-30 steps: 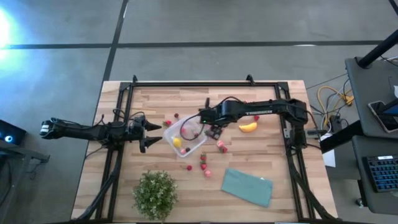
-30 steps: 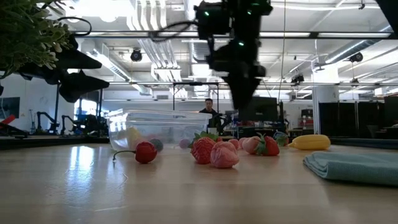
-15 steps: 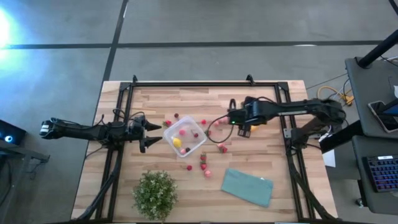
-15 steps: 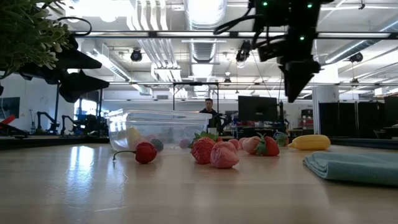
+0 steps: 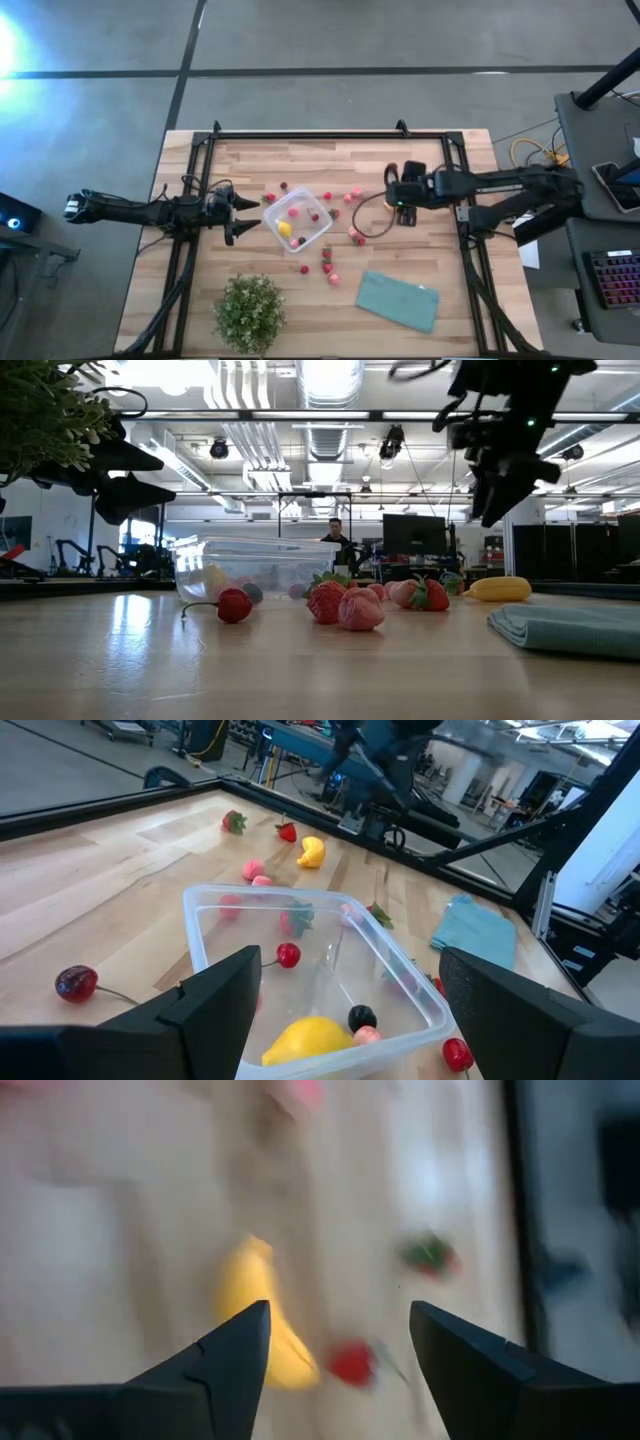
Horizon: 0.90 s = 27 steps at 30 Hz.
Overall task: Pick and placing Produce into tupperware
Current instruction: Put the yellow banana into the transparent bin
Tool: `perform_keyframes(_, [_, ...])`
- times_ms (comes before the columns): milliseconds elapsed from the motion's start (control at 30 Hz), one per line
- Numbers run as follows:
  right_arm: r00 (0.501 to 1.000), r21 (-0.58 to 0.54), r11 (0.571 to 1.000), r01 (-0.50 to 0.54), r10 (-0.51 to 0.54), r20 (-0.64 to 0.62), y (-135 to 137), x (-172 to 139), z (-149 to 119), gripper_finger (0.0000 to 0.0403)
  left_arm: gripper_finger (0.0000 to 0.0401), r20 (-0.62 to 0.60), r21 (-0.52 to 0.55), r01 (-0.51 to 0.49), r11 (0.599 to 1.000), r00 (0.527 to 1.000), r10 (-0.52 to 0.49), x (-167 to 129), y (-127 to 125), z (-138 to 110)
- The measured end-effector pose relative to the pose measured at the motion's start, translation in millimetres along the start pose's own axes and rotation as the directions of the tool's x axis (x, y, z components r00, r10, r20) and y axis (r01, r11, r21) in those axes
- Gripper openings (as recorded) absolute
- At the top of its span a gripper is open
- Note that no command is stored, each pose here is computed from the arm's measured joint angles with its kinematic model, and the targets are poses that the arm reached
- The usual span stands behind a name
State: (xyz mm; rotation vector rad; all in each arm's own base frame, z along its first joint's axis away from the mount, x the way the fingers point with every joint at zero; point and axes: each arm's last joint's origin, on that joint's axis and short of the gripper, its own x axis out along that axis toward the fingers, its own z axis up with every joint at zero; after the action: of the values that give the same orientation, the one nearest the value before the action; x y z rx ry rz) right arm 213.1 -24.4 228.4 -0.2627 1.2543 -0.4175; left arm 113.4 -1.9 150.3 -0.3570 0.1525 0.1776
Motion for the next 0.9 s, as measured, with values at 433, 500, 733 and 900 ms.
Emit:
perform_keyframes(433, [0.991, -0.273, 0.958, -0.09, 0.114, 0.074, 9, 7, -36, 0.0233, 0.0293, -0.001, 0.0, 0.0, 1.0, 1.0, 0.0, 0, 0, 0])
perform_keyframes(500, [0.988, -0.3, 0.946, -0.12, 0.143, 0.054, 12, 12, -37, 0.0235, 0.0293, 0.0, 0.0, 0.0, 1.0, 1.0, 0.0, 0, 0, 0])
perform_keyframes(733, [0.986, -0.33, 0.929, -0.166, 0.166, -0.028, 22, 35, -33, 0.0236, 0.0293, -0.001, 0.0, 0.0, 1.0, 1.0, 0.0, 0, 0, 0])
perform_keyframes(900, [0.974, -0.218, 0.951, -0.221, 0.204, -0.099, 17, 54, -28, 0.0232, 0.0293, 0.0, 0.0, 0.0, 1.0, 1.0, 0.0, 0, 0, 0])
